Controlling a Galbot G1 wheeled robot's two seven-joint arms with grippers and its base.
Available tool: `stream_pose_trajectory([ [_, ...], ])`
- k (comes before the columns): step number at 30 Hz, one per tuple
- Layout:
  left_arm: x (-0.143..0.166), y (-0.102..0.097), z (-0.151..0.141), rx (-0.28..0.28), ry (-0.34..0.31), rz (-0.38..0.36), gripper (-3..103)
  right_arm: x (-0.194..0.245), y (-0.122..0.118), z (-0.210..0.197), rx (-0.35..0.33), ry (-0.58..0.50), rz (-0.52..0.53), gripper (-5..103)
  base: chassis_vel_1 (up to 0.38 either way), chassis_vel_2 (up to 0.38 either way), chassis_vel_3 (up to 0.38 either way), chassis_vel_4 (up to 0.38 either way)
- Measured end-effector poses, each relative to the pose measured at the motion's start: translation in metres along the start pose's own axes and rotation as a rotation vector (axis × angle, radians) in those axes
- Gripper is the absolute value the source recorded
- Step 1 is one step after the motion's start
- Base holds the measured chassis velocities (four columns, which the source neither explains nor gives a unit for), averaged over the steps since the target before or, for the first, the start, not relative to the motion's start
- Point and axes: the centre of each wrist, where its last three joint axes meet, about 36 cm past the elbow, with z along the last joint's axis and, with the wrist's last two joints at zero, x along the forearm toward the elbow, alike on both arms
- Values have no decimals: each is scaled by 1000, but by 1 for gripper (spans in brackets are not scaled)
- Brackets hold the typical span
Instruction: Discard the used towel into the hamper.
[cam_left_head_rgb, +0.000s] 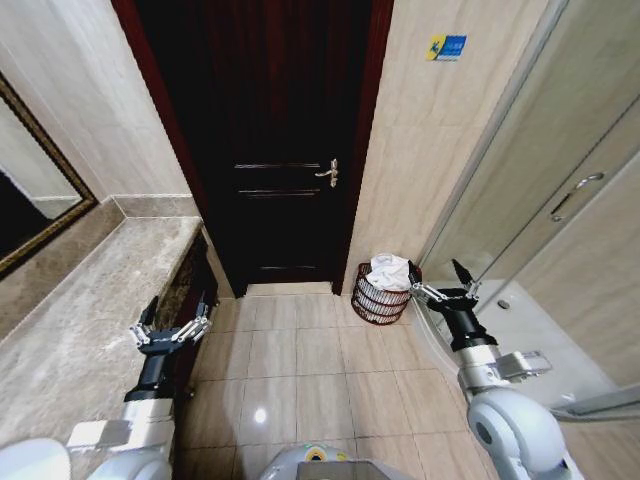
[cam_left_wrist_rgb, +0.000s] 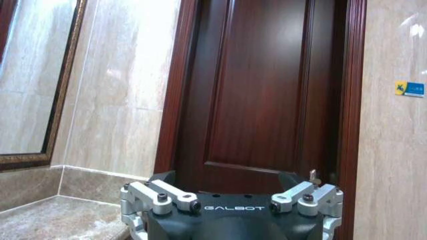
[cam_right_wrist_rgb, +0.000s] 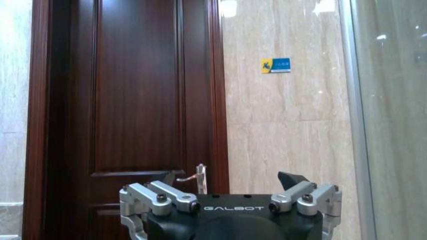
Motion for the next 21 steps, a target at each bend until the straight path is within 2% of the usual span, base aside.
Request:
stream_pose_trajectory([
  [21,0,0,0,0,0,0,100,0,0,0,0,0,0,100,0,0,0,0],
])
